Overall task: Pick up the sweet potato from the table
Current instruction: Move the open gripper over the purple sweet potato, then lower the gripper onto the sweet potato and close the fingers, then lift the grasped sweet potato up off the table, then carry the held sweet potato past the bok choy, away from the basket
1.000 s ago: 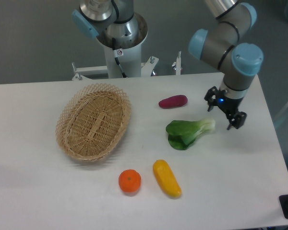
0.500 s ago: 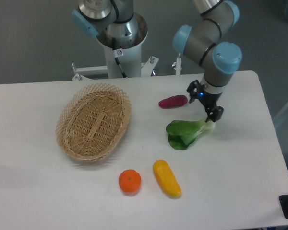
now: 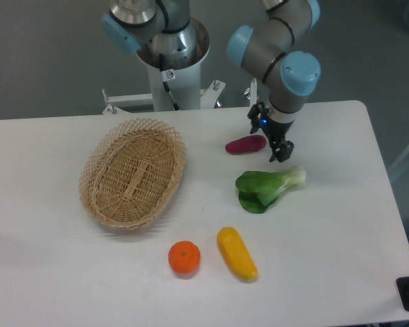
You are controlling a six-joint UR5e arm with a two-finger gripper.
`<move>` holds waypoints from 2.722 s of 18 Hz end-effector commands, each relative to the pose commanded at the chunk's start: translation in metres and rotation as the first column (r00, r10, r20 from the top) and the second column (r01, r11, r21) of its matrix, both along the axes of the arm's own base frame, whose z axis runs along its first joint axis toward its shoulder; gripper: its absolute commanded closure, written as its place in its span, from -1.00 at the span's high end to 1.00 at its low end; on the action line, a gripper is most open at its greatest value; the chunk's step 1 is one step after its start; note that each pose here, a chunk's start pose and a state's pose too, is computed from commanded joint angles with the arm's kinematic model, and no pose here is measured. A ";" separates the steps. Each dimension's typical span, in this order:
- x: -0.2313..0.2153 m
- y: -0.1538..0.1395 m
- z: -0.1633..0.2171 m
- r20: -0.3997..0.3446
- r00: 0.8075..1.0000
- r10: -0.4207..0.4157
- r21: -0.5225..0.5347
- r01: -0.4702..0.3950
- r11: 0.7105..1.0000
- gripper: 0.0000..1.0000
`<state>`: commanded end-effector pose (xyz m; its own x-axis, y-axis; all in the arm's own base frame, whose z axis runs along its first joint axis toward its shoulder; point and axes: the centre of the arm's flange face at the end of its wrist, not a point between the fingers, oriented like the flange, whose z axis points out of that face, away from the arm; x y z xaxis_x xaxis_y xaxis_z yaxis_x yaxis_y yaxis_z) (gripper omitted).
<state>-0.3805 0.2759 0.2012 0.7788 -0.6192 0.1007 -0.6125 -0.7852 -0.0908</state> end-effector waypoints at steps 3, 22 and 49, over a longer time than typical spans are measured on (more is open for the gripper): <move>0.009 0.000 -0.007 0.016 1.000 -0.003 -0.008 0.003 1.000 1.00; 0.012 0.000 -0.014 -0.056 0.998 0.012 0.011 -0.011 1.000 -0.55; -0.129 0.112 0.131 -0.195 0.949 0.249 0.099 -0.234 0.967 -0.53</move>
<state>-0.5090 0.3879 0.3321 0.9051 -0.4096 -0.1143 -0.4168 -0.9078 -0.0467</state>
